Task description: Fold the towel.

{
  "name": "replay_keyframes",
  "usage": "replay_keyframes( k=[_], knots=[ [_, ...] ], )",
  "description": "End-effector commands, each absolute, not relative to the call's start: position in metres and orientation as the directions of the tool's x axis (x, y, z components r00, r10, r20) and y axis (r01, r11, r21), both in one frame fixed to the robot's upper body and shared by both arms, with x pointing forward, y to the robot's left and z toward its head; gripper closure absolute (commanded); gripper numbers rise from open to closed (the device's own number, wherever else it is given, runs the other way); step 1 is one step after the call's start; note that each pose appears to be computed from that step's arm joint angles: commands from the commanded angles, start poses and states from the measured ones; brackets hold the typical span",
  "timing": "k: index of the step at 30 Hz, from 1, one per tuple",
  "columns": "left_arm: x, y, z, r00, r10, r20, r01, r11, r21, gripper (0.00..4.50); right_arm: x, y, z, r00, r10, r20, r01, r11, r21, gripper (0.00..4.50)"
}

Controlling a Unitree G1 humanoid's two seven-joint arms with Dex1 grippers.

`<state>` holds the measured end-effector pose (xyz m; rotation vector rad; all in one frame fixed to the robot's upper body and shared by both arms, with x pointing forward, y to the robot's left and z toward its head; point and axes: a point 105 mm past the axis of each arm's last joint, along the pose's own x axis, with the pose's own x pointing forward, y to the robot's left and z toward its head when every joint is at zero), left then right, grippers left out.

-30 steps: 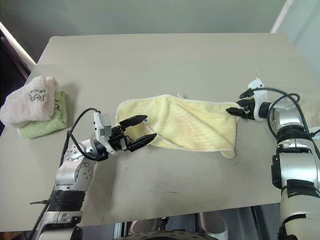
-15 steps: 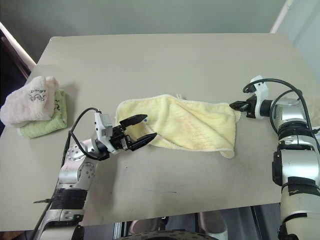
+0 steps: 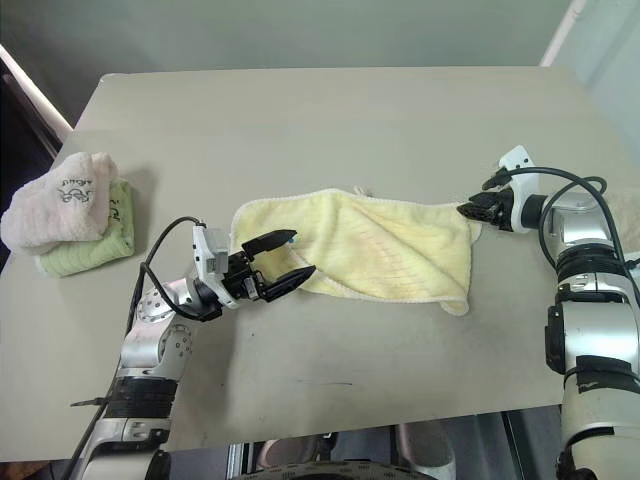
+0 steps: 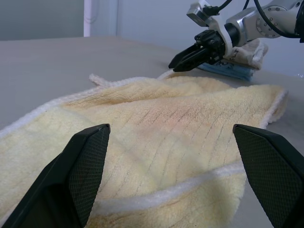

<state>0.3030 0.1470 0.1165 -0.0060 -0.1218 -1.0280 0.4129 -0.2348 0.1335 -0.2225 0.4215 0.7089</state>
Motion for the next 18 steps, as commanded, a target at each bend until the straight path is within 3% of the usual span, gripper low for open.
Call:
replay_keyframes(
  k=[1, 11, 14, 18],
  knots=[
    [0.302, 0.140, 0.133, 0.487, -0.863, 0.137, 0.860, 0.501, 0.097, 0.00, 0.416, -0.240, 0.140, 0.702, 0.557, -0.443, -0.641, 0.766, -0.051, 1.78],
    [0.301, 0.139, 0.136, 0.495, -0.858, 0.137, 0.855, 0.509, 0.099, 0.00, 0.416, -0.242, 0.133, 0.703, 0.544, -0.458, -0.623, 0.781, -0.030, 1.78],
    [0.301, 0.137, 0.136, 0.496, -0.857, 0.138, 0.854, 0.510, 0.099, 0.00, 0.417, -0.237, 0.137, 0.694, 0.565, -0.447, -0.643, 0.765, -0.030, 2.35],
    [0.302, 0.136, 0.137, 0.498, -0.855, 0.142, 0.853, 0.513, 0.099, 0.00, 0.421, -0.235, 0.144, 0.715, 0.564, -0.414, -0.636, 0.770, -0.051, 3.70]
  ],
)
